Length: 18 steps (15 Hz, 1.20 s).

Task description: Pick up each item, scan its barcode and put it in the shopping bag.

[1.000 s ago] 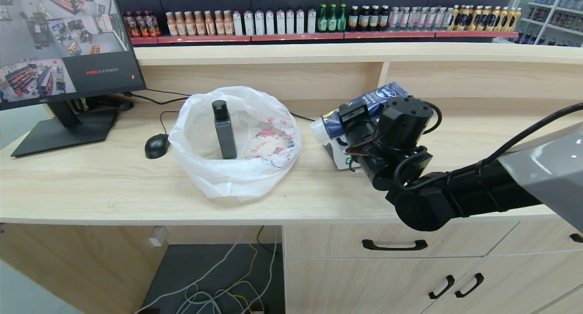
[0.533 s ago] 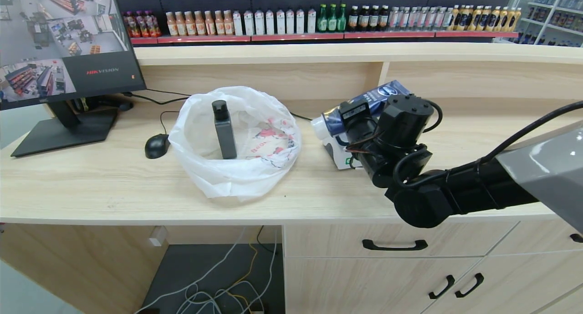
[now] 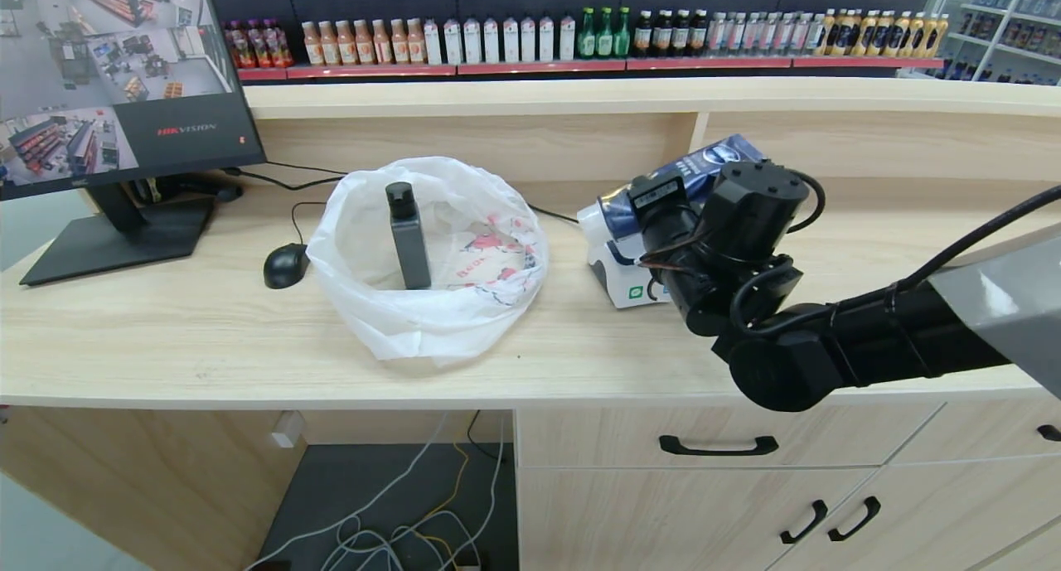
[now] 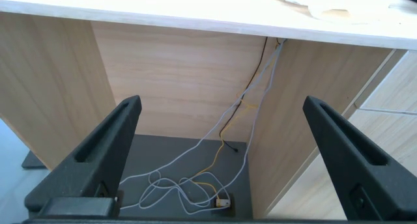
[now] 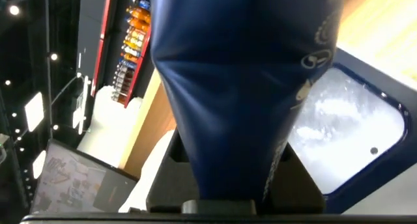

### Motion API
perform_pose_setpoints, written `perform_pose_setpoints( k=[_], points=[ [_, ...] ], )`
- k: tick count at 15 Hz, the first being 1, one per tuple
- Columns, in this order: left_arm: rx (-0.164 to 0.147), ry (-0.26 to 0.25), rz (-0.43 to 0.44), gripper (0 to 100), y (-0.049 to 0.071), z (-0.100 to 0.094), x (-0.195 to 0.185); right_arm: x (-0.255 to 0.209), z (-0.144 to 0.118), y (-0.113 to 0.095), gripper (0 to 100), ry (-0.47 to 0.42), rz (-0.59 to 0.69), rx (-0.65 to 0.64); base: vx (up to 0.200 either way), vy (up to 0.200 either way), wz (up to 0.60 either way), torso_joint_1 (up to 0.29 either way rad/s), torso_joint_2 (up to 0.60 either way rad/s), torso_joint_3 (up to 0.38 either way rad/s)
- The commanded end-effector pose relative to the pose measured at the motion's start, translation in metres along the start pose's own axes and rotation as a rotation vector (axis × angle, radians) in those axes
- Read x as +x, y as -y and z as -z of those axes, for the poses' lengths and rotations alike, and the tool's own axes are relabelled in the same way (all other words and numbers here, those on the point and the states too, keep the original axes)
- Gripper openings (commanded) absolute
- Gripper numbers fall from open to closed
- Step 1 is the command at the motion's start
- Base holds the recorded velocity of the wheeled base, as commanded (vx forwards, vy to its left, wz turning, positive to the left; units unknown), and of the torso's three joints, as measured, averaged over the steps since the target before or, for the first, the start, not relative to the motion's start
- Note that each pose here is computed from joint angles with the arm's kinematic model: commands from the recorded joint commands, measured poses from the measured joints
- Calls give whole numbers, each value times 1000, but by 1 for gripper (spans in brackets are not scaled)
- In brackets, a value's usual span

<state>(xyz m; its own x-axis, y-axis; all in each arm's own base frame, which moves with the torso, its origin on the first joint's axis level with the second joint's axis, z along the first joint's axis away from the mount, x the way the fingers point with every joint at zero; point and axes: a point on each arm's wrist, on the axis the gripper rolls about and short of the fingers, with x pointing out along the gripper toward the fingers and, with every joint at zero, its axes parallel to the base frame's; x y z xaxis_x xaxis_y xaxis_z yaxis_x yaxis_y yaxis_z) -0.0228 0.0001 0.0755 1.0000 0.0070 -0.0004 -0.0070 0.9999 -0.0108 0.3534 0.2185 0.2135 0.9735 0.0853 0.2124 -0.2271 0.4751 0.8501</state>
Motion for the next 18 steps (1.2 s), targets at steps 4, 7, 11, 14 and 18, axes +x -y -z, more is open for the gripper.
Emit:
perform_pose_setpoints(
  k=[4, 7, 11, 14, 18],
  points=[
    [0, 0, -1, 100, 0, 0, 0, -23, -15, -44, 0, 78, -48, -201, 0, 0, 0, 0, 0, 0],
    [-1, 0, -1, 100, 0, 0, 0, -42, 11, -66, 0, 99, -157, -450, 0, 0, 0, 0, 0, 0],
    [0, 0, -1, 100, 0, 0, 0, -48, 39, -63, 0, 194, -308, -744, 0, 0, 0, 0, 0, 0],
    [0, 0, -1, 100, 0, 0, 0, -49, 40, -63, 0, 250, -380, -860, 0, 0, 0, 0, 0, 0],
    [-1, 0, -1, 100, 0, 0, 0, -54, 45, -60, 0, 239, -389, -915, 0, 0, 0, 0, 0, 0]
  ],
)
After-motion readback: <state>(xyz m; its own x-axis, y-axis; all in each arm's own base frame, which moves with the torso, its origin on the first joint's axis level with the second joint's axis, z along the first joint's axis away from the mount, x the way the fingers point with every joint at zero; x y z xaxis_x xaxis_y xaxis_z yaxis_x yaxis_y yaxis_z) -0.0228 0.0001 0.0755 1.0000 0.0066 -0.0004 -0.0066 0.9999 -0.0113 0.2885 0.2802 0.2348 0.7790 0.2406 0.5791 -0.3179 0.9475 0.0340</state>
